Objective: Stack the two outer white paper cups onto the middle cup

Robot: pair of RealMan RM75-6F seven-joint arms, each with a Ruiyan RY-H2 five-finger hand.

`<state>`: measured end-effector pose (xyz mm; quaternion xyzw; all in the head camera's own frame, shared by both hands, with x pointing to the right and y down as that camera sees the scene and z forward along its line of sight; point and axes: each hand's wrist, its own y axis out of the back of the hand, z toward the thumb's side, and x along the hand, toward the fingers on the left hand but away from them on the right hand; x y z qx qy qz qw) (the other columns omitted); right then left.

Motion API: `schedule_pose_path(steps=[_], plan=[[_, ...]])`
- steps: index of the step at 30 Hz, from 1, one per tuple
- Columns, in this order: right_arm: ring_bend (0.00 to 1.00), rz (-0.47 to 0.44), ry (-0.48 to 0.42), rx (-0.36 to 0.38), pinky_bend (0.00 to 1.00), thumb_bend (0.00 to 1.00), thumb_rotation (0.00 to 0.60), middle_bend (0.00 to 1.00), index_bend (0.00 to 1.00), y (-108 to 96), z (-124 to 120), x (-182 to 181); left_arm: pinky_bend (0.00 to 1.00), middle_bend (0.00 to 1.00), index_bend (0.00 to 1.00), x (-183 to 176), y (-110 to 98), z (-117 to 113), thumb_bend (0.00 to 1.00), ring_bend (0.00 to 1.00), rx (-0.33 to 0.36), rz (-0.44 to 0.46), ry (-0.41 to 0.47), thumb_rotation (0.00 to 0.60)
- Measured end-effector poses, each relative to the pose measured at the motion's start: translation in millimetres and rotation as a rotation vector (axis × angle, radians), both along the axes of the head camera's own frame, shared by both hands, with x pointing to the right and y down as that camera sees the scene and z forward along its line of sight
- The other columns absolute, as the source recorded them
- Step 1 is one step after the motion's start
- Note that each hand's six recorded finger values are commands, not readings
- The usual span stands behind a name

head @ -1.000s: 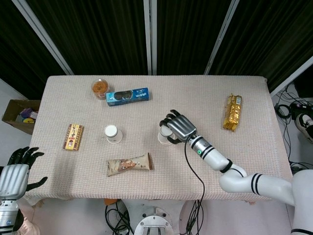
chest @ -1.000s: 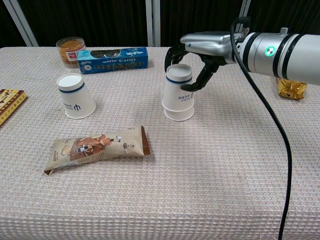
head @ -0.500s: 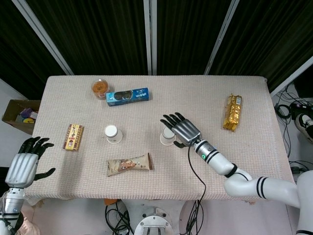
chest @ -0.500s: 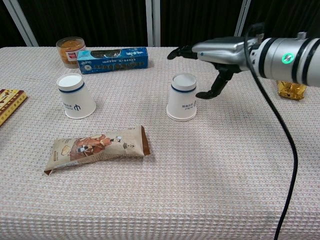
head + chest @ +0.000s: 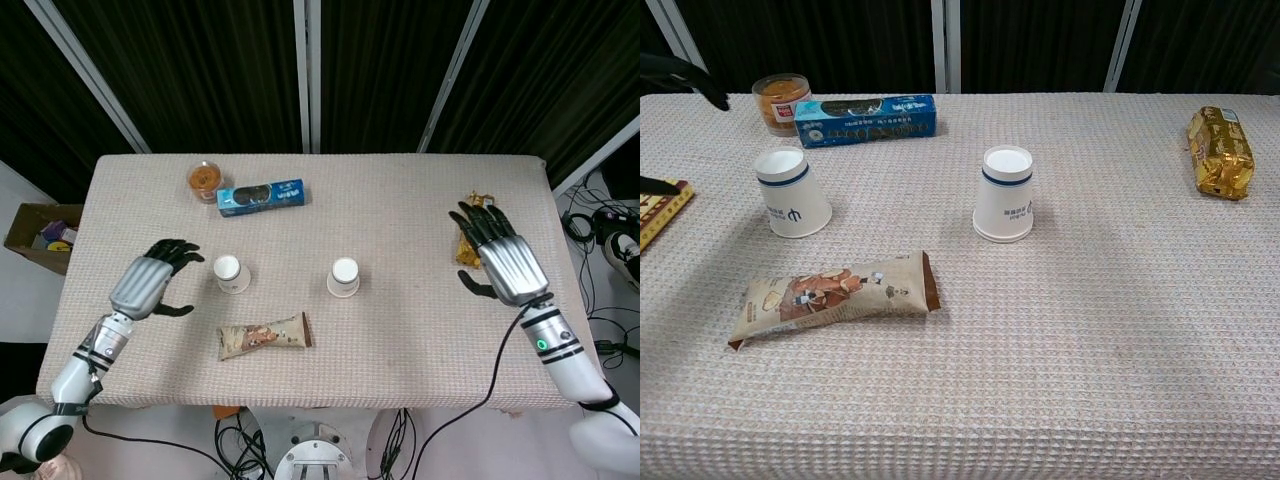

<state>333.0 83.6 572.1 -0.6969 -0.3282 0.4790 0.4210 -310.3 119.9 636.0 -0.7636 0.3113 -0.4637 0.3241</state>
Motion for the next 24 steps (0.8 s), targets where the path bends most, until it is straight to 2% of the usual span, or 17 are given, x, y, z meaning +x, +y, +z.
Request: schedule_pose_path(steps=[4, 10, 13, 17, 24], plan=[[0.00, 0.054, -0.017, 0.005, 0.00, 0.26, 0.600, 0.00, 0.00, 15.2, -5.6, 25.8, 0.12, 0.14, 0.25, 27.6, -11.9, 14.9, 0.09, 0.11, -0.060, 0.040, 0.017, 0.600], [0.00, 0.099, -0.023, -0.010, 0.00, 0.26, 0.600, 0.00, 0.00, 31.7, 3.1, 53.6, 0.12, 0.14, 0.25, 50.6, -28.6, 33.5, 0.11, 0.11, -0.122, 0.046, 0.009, 0.600], [0.00, 0.119, -0.035, -0.013, 0.00, 0.26, 0.600, 0.00, 0.00, 37.1, 6.6, 62.8, 0.12, 0.16, 0.26, 52.9, -35.4, 41.4, 0.14, 0.13, -0.131, 0.042, -0.021, 0.600], [0.00, 0.130, -0.040, -0.014, 0.00, 0.26, 0.600, 0.00, 0.00, 41.8, 10.0, 70.2, 0.13, 0.23, 0.30, 50.6, -40.9, 49.4, 0.16, 0.22, -0.136, 0.034, -0.073, 0.600], [0.00, 0.140, -0.046, -0.024, 0.00, 0.26, 0.600, 0.00, 0.00, 45.5, 15.9, 75.8, 0.13, 0.29, 0.34, 45.9, -42.4, 62.3, 0.20, 0.25, -0.174, 0.013, -0.125, 0.600]])
